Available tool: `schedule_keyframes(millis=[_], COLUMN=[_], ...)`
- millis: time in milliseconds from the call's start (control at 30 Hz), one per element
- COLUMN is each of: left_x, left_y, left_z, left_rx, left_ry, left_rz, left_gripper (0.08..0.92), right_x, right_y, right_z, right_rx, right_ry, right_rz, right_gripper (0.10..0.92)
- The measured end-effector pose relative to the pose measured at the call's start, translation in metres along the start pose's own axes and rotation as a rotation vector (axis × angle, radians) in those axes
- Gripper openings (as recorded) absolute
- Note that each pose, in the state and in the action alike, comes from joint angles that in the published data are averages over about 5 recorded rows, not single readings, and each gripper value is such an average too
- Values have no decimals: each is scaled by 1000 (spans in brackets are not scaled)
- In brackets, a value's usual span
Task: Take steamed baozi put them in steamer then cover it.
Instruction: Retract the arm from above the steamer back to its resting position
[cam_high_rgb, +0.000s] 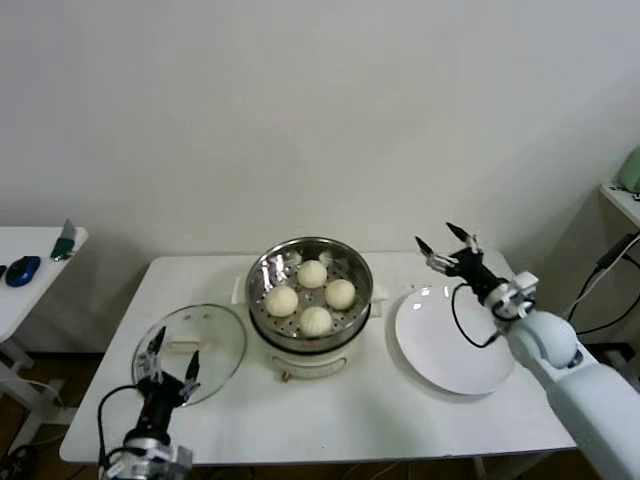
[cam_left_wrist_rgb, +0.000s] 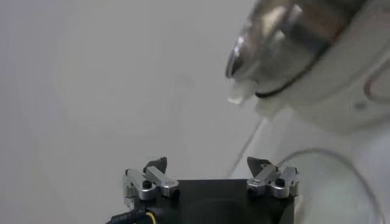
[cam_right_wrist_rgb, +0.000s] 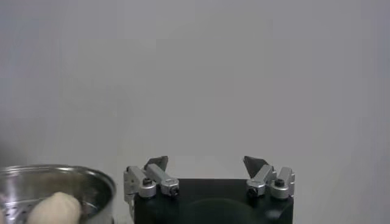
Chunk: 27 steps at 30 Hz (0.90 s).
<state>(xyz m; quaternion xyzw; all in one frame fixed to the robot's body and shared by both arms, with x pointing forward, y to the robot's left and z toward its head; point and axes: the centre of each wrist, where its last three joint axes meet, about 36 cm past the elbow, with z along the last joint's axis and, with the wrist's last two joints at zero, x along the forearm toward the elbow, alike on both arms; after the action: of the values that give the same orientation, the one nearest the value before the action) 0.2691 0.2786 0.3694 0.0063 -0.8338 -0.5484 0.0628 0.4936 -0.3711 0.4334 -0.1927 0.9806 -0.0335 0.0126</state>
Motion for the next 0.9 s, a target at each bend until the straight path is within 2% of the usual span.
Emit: schedule_keyframes(millis=[400,600,900], left_x=[-27,-47,-82], left_y=[-40,-60,-76], left_z=[15,26,48], left_rx=[-383,-497,-592], left_ry=[23,30,64], left_rz=[-15,-7,11], left_gripper=[823,823,823], right_x=[87,112,127], right_y=[0,7,15], right_z=[45,61,70], right_rx=[-72,-82,-80], right_ry=[102,154,186], right_rz=[212,256,281], right_gripper=[823,823,823])
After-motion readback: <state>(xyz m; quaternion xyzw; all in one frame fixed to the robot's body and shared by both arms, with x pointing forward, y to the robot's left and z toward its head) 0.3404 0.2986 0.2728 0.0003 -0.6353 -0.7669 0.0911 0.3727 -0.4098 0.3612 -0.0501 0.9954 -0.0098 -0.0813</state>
